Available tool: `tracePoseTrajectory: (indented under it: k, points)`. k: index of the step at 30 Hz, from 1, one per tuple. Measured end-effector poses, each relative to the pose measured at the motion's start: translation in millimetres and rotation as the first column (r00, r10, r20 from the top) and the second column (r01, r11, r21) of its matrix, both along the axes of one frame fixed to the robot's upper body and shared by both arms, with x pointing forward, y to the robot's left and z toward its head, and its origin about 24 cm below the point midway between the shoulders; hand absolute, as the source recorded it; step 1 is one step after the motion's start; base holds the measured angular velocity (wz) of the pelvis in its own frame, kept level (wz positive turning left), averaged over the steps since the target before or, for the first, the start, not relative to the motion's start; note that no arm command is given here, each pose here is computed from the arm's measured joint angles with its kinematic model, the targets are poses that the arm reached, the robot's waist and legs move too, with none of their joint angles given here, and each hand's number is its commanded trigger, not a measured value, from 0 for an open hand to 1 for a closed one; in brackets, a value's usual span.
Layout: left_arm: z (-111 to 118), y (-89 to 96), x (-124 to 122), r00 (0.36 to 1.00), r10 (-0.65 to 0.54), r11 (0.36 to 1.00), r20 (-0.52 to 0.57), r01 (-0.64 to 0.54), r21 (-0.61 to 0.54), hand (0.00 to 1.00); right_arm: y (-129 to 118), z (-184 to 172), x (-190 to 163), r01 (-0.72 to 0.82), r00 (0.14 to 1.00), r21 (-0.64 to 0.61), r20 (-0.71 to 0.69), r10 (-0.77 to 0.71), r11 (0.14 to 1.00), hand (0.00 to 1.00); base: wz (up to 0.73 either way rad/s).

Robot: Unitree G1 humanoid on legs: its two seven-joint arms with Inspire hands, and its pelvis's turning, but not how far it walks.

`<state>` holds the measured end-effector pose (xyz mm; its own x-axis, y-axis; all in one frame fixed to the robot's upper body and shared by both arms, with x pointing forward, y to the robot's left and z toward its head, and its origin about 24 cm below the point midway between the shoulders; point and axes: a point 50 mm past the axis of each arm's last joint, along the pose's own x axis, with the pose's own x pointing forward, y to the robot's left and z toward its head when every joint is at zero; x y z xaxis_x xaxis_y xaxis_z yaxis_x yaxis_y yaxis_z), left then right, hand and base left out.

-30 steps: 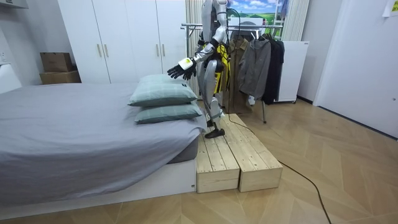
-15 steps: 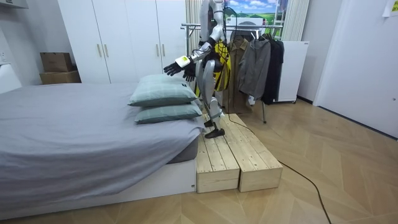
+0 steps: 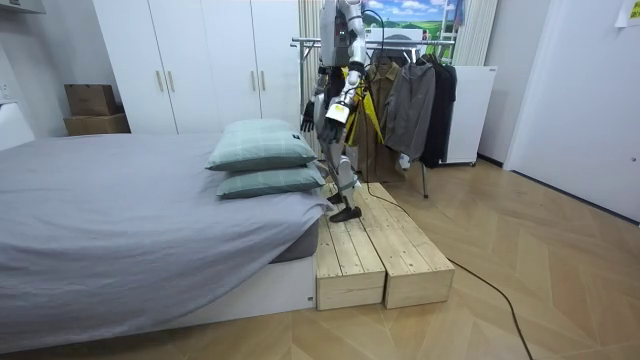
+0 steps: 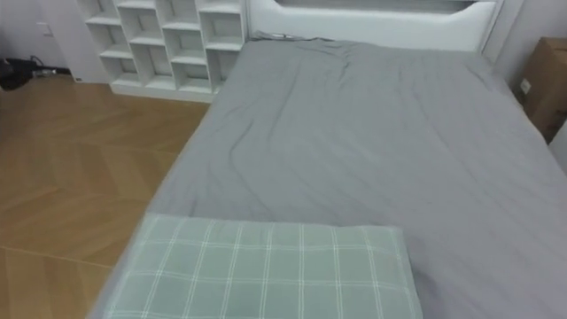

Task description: Hang clothes

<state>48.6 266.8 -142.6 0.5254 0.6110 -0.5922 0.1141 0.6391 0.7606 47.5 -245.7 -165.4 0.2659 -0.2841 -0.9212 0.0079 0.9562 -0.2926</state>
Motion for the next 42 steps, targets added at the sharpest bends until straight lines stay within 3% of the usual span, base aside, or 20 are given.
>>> tracePoseTrajectory:
  k: [3, 9, 15, 24, 42]
  points:
    - [-7, 2.1, -34, 0.989, 0.075, 0.997, -0.13, -0.077, -0.015, 0.0, 0, 0, -2, 0.015, 1.0, 0.013, -0.007, -0.015, 1.0, 0.0, 0.01]
    - [-15, -10.6, -67, 0.945, 0.19, 0.971, -0.265, -0.221, -0.089, 0.0, 3, -2, -7, 0.011, 1.0, 0.045, -0.028, -0.01, 0.999, 0.0, -0.01]
    - [-19, -17.2, -65, 0.934, 0.181, 0.961, -0.309, -0.234, -0.145, 0.0, 4, -2, -9, 0.007, 0.999, 0.075, -0.04, -0.004, 0.997, 0.0, -0.04]
    - [-21, -18.2, -31, 0.944, 0.121, 0.959, -0.308, -0.191, -0.21, 0.0, 5, -3, -10, -0.017, 0.998, 0.108, -0.064, 0.024, 0.994, 0.0, 0.0]
    - [-23, -23.8, -33, 0.93, 0.024, 0.962, -0.368, -0.121, -0.243, 0.0, 5, -3, -11, -0.007, 0.998, 0.092, -0.064, 0.013, 0.996, 0.0, 0.0]
